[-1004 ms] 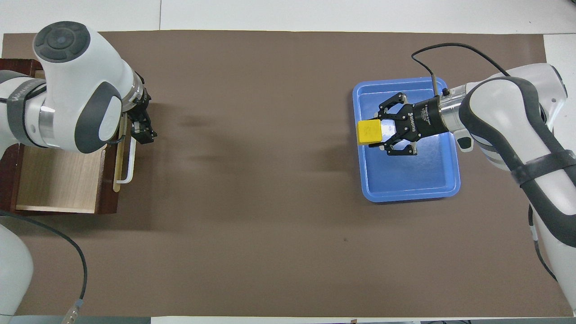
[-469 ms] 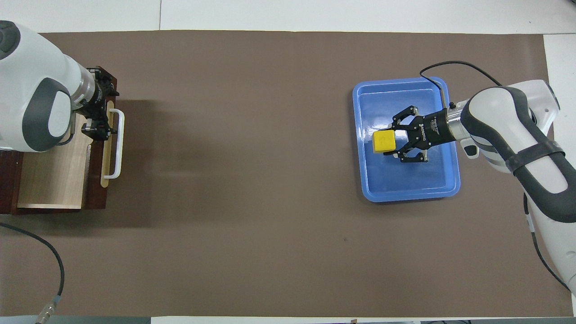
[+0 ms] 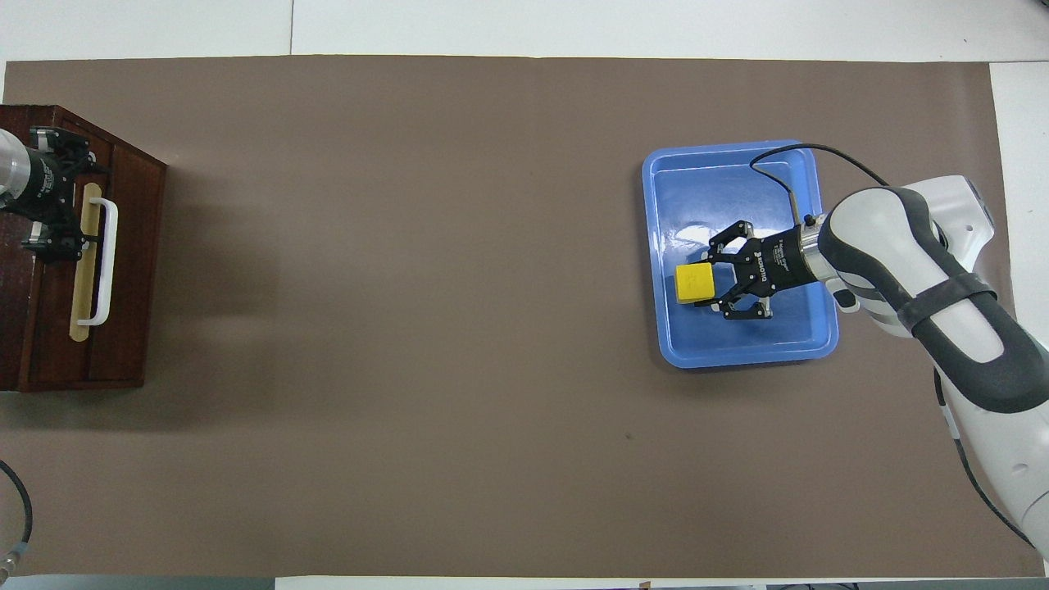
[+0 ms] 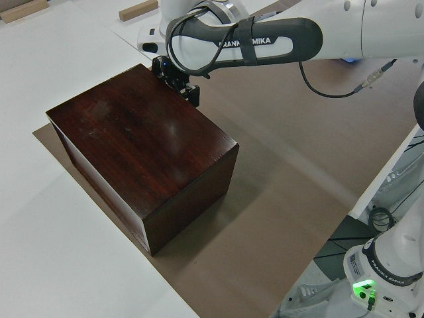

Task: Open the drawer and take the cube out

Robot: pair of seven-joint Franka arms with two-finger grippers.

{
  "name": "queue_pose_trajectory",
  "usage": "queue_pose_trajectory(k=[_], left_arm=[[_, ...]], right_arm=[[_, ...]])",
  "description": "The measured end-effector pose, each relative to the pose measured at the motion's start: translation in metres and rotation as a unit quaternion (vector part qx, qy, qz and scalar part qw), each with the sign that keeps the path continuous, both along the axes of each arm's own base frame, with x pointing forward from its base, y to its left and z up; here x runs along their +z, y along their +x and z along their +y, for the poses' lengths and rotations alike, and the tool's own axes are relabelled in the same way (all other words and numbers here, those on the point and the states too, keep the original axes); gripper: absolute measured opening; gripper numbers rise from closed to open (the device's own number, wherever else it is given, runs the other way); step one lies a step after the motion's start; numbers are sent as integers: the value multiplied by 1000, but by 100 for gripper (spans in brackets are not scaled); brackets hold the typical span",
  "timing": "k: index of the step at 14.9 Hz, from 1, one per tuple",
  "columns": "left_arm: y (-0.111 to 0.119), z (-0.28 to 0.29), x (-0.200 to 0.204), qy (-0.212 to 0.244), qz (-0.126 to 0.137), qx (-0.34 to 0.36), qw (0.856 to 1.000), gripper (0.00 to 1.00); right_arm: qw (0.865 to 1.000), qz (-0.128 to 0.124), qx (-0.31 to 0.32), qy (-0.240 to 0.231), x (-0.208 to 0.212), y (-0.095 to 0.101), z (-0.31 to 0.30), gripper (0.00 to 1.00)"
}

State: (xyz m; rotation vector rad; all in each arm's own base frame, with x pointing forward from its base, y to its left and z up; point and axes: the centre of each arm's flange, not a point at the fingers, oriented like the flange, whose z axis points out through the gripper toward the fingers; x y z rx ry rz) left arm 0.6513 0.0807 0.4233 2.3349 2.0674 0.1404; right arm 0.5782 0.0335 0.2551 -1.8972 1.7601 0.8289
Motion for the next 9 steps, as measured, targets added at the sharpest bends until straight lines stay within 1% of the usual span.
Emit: queue_pose_trajectory(k=[3,5,6,7,8,9], left_arm=[[2,-15,5,13,-1,-48,999,100],[3,-45,28,17,2,-89,996,100],[1,-64,49,20,7,-117,993,100],[-4,-82,75,23,13,-155,988,100],[-15,-97,106,27,18,-207,978,100],[-30,-104,136,33,22,-265,963,100]], right_arm=[[1000,2,3,-2,-6,-8,-1,57],[1000,0,1,-5,-5,-11,-1,57],[1000,0,0,-5,-5,-12,-1,57],[1000,1,0,-6,-5,-13,-1,57],[1000,1,-1,-6,-5,-15,-2,57],[1000,1,-1,-7,-5,-15,-2,57]])
